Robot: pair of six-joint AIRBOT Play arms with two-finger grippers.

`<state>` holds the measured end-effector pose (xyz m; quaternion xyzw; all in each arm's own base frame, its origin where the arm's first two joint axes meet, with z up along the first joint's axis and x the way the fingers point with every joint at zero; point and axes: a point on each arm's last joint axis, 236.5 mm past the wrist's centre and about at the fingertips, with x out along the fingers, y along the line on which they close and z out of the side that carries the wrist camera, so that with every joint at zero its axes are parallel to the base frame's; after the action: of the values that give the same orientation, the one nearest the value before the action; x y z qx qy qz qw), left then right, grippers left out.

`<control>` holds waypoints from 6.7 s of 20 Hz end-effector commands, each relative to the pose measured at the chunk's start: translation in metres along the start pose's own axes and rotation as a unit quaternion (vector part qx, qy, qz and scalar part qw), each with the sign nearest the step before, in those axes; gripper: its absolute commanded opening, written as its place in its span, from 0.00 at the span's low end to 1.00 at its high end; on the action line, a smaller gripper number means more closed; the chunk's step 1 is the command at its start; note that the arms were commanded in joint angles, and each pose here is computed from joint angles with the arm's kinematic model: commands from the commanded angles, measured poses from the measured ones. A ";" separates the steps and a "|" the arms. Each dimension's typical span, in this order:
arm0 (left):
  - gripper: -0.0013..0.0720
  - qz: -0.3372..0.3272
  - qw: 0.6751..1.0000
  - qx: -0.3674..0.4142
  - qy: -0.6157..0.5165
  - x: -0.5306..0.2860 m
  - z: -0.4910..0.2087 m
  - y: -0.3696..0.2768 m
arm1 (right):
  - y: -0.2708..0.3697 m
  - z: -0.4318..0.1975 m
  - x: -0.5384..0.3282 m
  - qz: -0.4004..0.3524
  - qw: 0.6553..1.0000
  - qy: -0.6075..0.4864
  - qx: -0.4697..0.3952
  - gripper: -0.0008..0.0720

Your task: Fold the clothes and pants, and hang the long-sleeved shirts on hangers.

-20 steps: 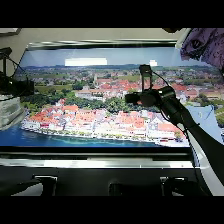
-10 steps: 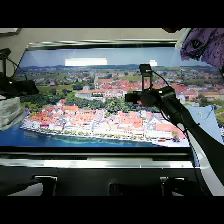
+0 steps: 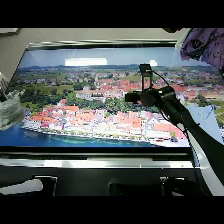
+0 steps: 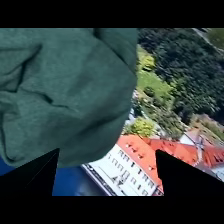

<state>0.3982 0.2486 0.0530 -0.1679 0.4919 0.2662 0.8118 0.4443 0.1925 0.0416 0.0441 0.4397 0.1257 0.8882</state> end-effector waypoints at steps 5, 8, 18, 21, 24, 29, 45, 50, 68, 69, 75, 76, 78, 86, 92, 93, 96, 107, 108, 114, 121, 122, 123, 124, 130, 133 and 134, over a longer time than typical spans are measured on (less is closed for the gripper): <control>1.00 0.020 0.999 -0.041 0.021 0.110 -0.009 0.043 | 0.001 0.000 0.000 0.001 1.000 0.000 0.000 0.06; 0.48 0.017 0.998 -0.038 0.042 0.124 -0.020 0.037 | 0.001 0.000 0.000 0.001 1.000 0.000 0.000 0.06; 0.04 -0.248 0.958 0.083 0.119 -0.024 -0.087 -0.229 | -0.018 -0.040 -0.065 -0.037 0.994 0.089 -0.043 0.06; 0.04 -0.355 0.910 0.148 0.155 -0.111 -0.160 -0.332 | -0.031 -0.045 -0.104 -0.061 0.990 0.097 -0.084 0.06; 0.04 -0.392 0.871 0.220 0.196 -0.159 -0.254 -0.400 | -0.050 -0.049 -0.138 -0.098 0.986 0.096 -0.095 0.18; 0.11 -0.397 0.840 0.276 0.247 -0.158 -0.388 -0.469 | -0.060 -0.062 -0.151 -0.115 0.981 0.117 -0.100 0.28; 0.75 -0.347 0.918 0.081 0.177 -0.072 -0.139 -0.316 | -0.180 -0.114 -0.028 0.051 0.921 0.089 0.375 0.69; 0.75 -0.344 0.918 0.078 0.179 -0.069 -0.138 -0.314 | -0.175 -0.122 0.043 0.036 0.916 0.084 0.391 0.68; 0.75 -0.377 0.909 0.060 0.164 0.013 -0.178 -0.409 | -0.146 -0.080 0.045 0.051 0.930 0.029 0.362 0.05; 0.75 -0.390 0.905 0.039 0.162 0.022 -0.180 -0.422 | -0.143 -0.079 0.042 0.056 0.931 0.032 0.360 0.05; 0.75 -0.430 0.881 0.026 0.195 0.049 -0.214 -0.469 | -0.127 -0.086 0.033 0.077 0.931 0.058 0.351 0.05; 0.75 -0.431 0.880 0.029 0.196 0.051 -0.217 -0.474 | -0.126 -0.086 0.032 0.079 0.931 0.060 0.351 0.05; 0.63 -0.437 0.877 0.031 0.199 0.051 -0.220 -0.486 | -0.124 -0.085 0.030 0.081 0.931 0.061 0.349 0.05; 0.03 -0.491 0.851 0.055 0.179 -0.010 -0.166 -0.491 | -0.125 -0.006 -0.032 0.077 0.948 -0.046 0.307 0.05; 0.03 -0.365 0.914 0.122 -0.130 -0.195 0.038 -0.335 | -0.115 0.144 -0.225 0.019 0.956 -0.242 0.163 0.05; 0.03 -0.346 0.913 0.122 -0.180 -0.234 0.054 -0.305 | -0.111 0.156 -0.265 0.002 0.952 -0.276 0.135 0.05; 0.03 -0.278 0.906 0.112 -0.298 -0.339 0.067 -0.214 | -0.098 0.165 -0.384 -0.051 0.924 -0.371 0.078 0.05; 0.04 -0.194 0.896 0.063 -0.394 -0.453 0.008 -0.091 | -0.089 0.127 -0.481 -0.072 0.886 -0.440 0.130 0.05; 0.04 -0.193 0.908 0.070 -0.366 -0.429 0.009 -0.101 | -0.098 0.136 -0.458 -0.073 0.894 -0.418 0.144 0.05; 0.04 -0.175 0.971 0.111 -0.121 -0.187 -0.019 -0.179 | -0.165 0.172 -0.214 -0.064 0.946 -0.222 0.229 0.05; 0.04 -0.155 0.976 0.151 0.022 0.041 -0.096 -0.252 | -0.198 0.100 0.044 -0.006 0.933 -0.029 0.358 0.05; 0.04 -0.151 0.975 0.156 0.040 0.056 -0.108 -0.255 | -0.197 0.083 0.063 -0.001 0.928 0.000 0.372 0.05; 0.04 -0.152 0.975 0.154 0.057 0.066 -0.118 -0.258 | -0.195 0.069 0.076 0.001 0.924 0.025 0.380 0.05; 0.04 -0.156 0.974 0.147 0.067 0.071 -0.123 -0.260 | -0.194 0.055 0.083 -0.001 0.922 0.051 0.383 0.07; 0.04 -0.154 0.976 0.132 0.082 0.051 -0.110 -0.247 | -0.203 0.037 0.012 -0.015 0.960 0.109 0.259 0.43; 0.04 -0.149 0.978 0.122 0.086 0.036 -0.099 -0.234 | -0.215 0.013 -0.053 -0.040 0.967 0.143 0.205 0.53; 0.04 -0.147 0.978 0.121 0.089 0.032 -0.099 -0.231 | -0.210 0.000 -0.064 -0.032 0.965 0.146 0.215 0.53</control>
<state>0.4866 0.0122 -0.0287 -0.1557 0.5501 0.0615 0.8181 0.4982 -0.0143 0.0370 0.2402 0.5482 -0.0103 0.8011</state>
